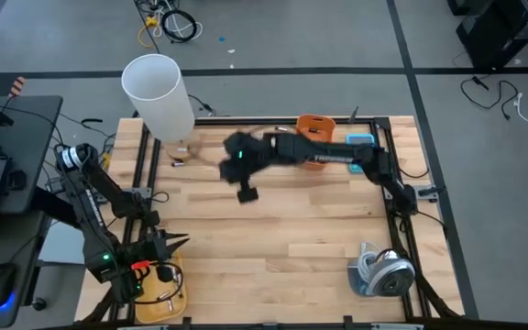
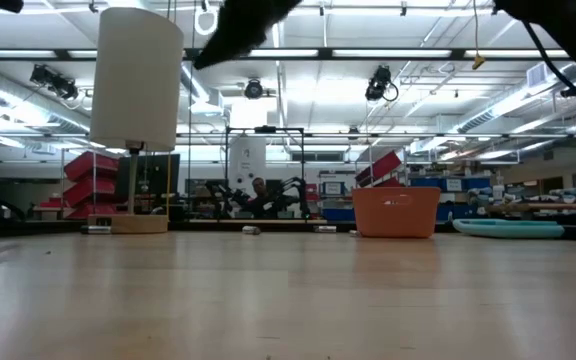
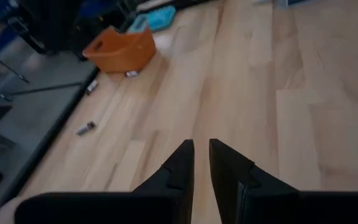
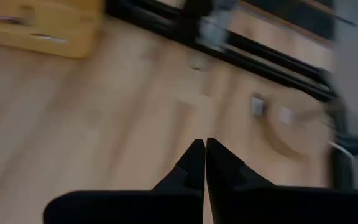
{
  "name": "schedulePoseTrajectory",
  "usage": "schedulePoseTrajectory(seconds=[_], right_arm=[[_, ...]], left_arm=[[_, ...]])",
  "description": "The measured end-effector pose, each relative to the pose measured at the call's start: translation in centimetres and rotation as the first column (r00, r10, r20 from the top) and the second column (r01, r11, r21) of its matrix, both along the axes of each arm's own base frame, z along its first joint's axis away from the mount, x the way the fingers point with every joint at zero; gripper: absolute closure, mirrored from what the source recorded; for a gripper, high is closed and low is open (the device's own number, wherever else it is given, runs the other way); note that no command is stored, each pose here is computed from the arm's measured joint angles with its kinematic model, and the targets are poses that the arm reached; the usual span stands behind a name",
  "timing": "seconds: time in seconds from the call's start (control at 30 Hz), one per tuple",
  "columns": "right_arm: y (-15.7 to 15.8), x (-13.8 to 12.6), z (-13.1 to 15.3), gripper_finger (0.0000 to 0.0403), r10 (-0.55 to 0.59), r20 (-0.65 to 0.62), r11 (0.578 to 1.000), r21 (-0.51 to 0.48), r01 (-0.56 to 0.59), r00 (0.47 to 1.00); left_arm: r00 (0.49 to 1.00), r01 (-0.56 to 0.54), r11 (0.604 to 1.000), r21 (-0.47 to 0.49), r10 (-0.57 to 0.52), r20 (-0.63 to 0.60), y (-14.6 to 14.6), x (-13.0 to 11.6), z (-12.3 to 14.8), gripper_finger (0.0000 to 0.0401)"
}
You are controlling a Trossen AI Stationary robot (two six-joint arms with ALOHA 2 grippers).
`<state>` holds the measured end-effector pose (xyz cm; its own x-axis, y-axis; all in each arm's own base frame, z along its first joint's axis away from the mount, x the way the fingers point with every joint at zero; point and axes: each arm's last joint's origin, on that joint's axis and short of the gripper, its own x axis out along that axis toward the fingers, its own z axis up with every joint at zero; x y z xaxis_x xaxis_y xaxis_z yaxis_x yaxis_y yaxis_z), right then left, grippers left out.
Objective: Sort batteries
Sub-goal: Put the silver battery into the yellow bin
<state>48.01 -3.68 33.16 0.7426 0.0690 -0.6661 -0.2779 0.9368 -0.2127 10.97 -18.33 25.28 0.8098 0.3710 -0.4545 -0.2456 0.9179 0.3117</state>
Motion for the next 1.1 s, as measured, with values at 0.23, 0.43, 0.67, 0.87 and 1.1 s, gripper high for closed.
schedulePoseTrajectory(seconds=[0.23, 0.43, 0.67, 0.87, 1.1], right_arm=[[-7.6, 0.0, -1.7, 0.0401, -0.217, -0.015, 0.975, 0.044, 0.217, 0.976], [-14.8, -0.5, -6.4, 0.04, -0.631, -0.163, 0.736, 0.184, 0.652, 0.759], [-17.3, -0.4, -11.1, 0.0389, -0.7, -0.304, 0.609, 0.219, 0.762, 0.646], [-17.0, -0.4, -11.4, 0.0363, -0.713, -0.319, 0.591, 0.206, 0.78, 0.624], [-16.6, -0.6, -11.3, 0.0313, -0.722, -0.346, 0.572, 0.189, 0.799, 0.599]], left_arm=[[0.999, -0.008, 1.0, 0.022, 0.007, 0.036, 0.2, 0.0, 0.1, 0.0353], [0.999, -0.027, 0.996, 0.082, 0.025, 0.034, 1.0, -0.4, -0.2, 0.0353], [0.997, -0.07, 0.992, 0.107, 0.066, 0.041, 2.1, -0.8, -1.7, 0.0353], [0.997, -0.074, 0.986, 0.151, 0.071, 0.028, 2.7, -1.1, -2.6, 0.0353], [0.996, -0.085, 0.987, 0.135, 0.08, 0.046, 2.8, -1.1, -2.5, 0.0353]])
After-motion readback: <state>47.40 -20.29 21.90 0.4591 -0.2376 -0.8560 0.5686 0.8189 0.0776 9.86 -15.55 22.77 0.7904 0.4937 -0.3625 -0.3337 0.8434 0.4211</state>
